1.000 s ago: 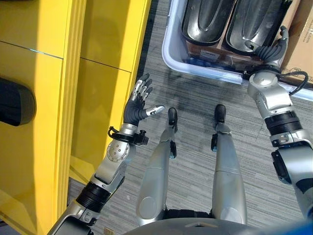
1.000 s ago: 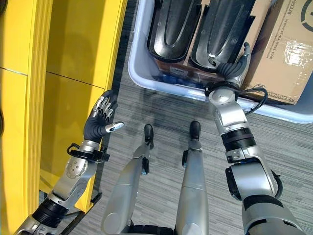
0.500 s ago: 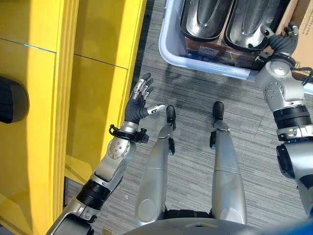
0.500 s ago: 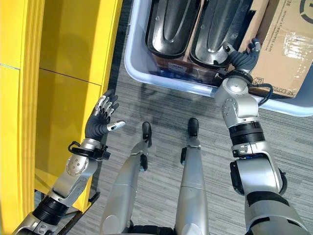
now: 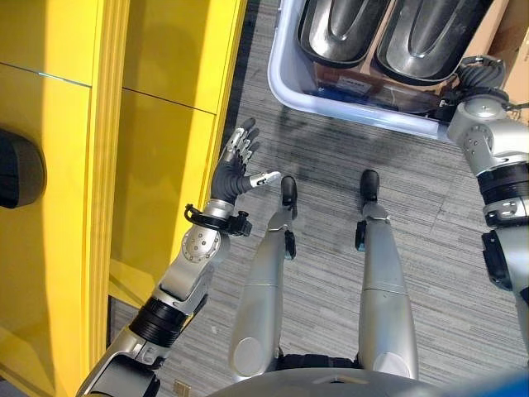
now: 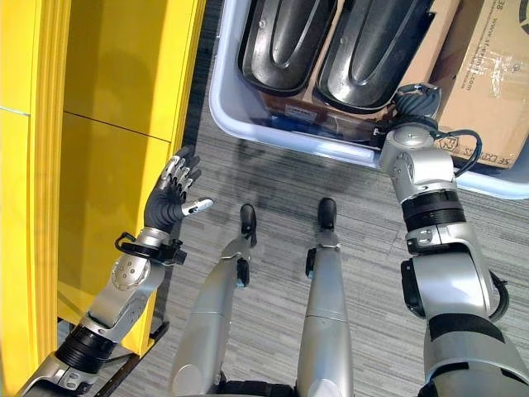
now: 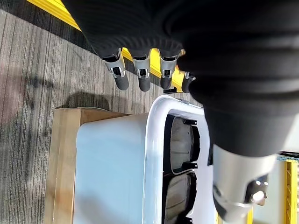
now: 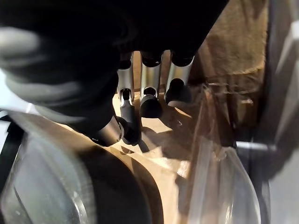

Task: Move parts from the plastic box to the shelf.

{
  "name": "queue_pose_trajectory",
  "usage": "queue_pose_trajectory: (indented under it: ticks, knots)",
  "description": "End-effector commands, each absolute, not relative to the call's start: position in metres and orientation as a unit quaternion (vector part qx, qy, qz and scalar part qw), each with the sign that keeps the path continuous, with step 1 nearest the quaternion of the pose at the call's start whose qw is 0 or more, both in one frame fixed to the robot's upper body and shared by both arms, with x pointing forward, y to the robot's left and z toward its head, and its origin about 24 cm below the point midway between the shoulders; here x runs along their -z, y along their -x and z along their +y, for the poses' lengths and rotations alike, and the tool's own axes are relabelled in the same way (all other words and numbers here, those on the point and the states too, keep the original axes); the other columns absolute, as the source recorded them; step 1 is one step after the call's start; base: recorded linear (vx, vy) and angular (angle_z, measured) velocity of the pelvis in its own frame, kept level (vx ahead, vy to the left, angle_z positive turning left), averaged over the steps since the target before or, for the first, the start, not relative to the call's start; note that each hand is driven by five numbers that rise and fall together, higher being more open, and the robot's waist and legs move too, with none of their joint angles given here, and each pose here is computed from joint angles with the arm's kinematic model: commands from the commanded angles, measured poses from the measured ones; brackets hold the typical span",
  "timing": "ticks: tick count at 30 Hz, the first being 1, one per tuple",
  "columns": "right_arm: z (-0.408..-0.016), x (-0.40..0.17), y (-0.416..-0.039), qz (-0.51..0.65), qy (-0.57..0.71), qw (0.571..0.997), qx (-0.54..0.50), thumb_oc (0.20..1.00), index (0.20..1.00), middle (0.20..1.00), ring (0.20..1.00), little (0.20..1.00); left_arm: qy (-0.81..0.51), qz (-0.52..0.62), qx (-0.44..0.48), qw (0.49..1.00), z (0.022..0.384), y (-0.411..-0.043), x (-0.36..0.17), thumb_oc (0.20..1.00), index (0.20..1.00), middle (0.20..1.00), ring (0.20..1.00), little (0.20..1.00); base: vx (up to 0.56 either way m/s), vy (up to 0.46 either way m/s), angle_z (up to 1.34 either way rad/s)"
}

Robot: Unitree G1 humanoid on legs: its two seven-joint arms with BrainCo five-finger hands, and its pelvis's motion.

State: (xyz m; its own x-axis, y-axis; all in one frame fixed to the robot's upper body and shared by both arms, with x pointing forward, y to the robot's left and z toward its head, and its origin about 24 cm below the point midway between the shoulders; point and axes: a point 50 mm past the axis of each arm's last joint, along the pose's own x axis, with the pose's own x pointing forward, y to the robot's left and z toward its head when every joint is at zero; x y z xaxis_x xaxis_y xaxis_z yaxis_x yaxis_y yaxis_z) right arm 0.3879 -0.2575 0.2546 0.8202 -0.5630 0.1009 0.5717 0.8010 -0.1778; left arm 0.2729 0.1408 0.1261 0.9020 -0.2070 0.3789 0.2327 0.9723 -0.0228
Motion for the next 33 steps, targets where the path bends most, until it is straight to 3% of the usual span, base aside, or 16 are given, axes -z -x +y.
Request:
queue_pose_trajectory:
  ticks: [1, 8, 9, 10, 11, 12, 17, 23, 33]
  knots:
    - [-0.260, -0.225, -0.392, 0.066, 0.163, 0.943, 0.284, 0.200, 0.200, 0.200, 0.200, 0.200, 0.013, -0.225, 0.104, 0.969, 0.151, -0.271, -0.140, 1.000, 1.000, 1.000, 1.000, 1.000, 0.00, 0.000, 0.00]
    - [-0.261, -0.227, -0.392, 0.056, 0.137, 0.939, 0.312, 0.200, 0.200, 0.200, 0.200, 0.200, 0.013, -0.227, 0.109, 0.968, 0.149, -0.271, -0.141, 1.000, 1.000, 1.000, 1.000, 1.000, 0.00, 0.000, 0.02]
    - [-0.262, -0.225, -0.392, 0.054, 0.109, 0.941, 0.315, 0.426, 0.426, 0.426, 0.426, 0.426, 0.013, -0.227, 0.109, 0.968, 0.149, -0.271, -0.141, 1.000, 1.000, 1.000, 1.000, 1.000, 0.00, 0.000, 0.00]
    - [-0.262, -0.224, -0.392, 0.049, 0.085, 0.943, 0.317, 0.598, 0.598, 0.598, 0.598, 0.598, 0.013, -0.226, 0.110, 0.968, 0.149, -0.271, -0.141, 1.000, 1.000, 1.000, 1.000, 1.000, 0.00, 0.000, 0.00]
    - [-0.262, -0.225, -0.392, 0.042, 0.069, 0.944, 0.320, 0.903, 0.903, 0.903, 0.903, 0.903, 0.014, -0.226, 0.112, 0.968, 0.148, -0.271, -0.141, 1.000, 1.000, 1.000, 1.000, 1.000, 0.00, 0.000, 0.00]
    - [-0.262, -0.225, -0.392, 0.040, 0.057, 0.945, 0.320, 1.000, 1.000, 1.000, 1.000, 1.000, 0.014, -0.226, 0.112, 0.968, 0.148, -0.271, -0.141, 1.000, 1.000, 1.000, 1.000, 1.000, 0.00, 0.000, 0.00]
    - [-0.255, -0.228, -0.393, 0.008, -0.047, 0.952, 0.303, 1.000, 1.000, 1.000, 1.000, 1.000, 0.017, -0.227, 0.112, 0.967, 0.148, -0.270, -0.142, 1.000, 1.000, 1.000, 1.000, 1.000, 0.00, 0.000, 0.00]
    - [-0.247, -0.220, -0.389, -0.013, -0.233, 0.922, 0.309, 1.000, 1.000, 1.000, 1.000, 1.000, 0.029, -0.225, 0.107, 0.968, 0.146, -0.272, -0.141, 1.000, 1.000, 1.000, 1.000, 1.000, 0.01, 0.025, -0.01]
    - [-0.223, -0.213, -0.384, -0.054, -0.246, 0.921, 0.298, 1.000, 1.000, 1.000, 1.000, 1.000, 0.036, -0.226, 0.104, 0.968, 0.139, -0.276, -0.140, 1.000, 1.000, 1.000, 1.000, 1.000, 0.00, 0.012, -0.03]
